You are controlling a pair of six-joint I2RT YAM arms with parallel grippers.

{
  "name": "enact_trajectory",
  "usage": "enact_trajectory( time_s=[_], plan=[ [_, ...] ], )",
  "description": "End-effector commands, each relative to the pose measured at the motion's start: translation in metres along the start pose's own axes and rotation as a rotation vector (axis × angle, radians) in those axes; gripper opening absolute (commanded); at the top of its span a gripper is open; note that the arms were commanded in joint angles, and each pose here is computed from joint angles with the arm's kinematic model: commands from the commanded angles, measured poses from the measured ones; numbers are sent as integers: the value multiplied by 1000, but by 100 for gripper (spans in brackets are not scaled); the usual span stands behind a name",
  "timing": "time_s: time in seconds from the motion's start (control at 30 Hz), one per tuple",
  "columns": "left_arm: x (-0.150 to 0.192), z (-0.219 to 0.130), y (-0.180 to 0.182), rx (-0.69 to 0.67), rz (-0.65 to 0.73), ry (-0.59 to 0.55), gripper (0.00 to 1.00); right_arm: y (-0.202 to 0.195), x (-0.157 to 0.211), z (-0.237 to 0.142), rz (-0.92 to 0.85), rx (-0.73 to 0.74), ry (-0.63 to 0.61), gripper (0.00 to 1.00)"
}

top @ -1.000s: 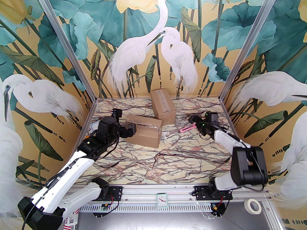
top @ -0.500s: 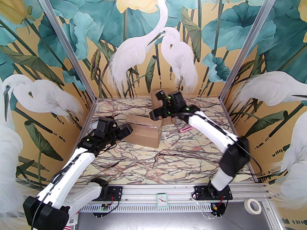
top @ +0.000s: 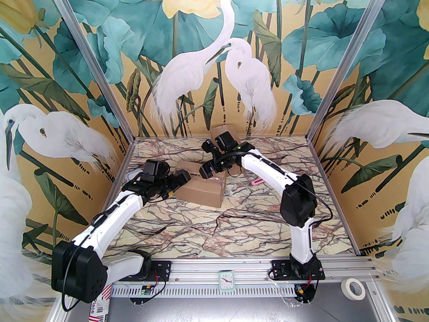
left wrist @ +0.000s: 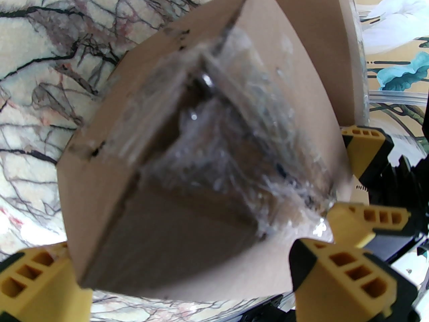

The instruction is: Unpack the express box

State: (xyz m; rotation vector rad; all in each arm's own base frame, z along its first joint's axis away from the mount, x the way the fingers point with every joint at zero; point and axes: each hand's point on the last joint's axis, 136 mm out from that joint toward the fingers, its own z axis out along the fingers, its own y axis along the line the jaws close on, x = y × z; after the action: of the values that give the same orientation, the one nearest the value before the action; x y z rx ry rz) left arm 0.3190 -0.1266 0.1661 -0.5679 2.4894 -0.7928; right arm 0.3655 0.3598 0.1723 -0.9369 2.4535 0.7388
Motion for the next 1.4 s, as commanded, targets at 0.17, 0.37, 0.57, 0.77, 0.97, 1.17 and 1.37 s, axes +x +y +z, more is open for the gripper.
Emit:
enact_trajectory(
  time_s=[0.17,0.37,0.57,0.77,0.97,1.17,1.37],
  plan=[
    [-23,-5,-22,54,117,5,99,45,23,-21,84,16,-4,94],
    [-13,-15,-13,34,124,5,100,36,10,-22,41,256,-77,95],
    [-2,-12,5,12,106,-1,99,34,-1,-17,-29,402,-102,95],
    [4,5,17,-21,127,45,99,31,-2,-2,-89,458,-72,94],
    [7,8,25,-49,172,51,99,22,0,6,-106,512,-58,91],
    [14,17,43,-114,230,103,99,10,-7,-4,-159,635,-91,76],
    [21,26,56,-154,244,152,96,4,-14,-12,-213,727,-85,63]
  ],
)
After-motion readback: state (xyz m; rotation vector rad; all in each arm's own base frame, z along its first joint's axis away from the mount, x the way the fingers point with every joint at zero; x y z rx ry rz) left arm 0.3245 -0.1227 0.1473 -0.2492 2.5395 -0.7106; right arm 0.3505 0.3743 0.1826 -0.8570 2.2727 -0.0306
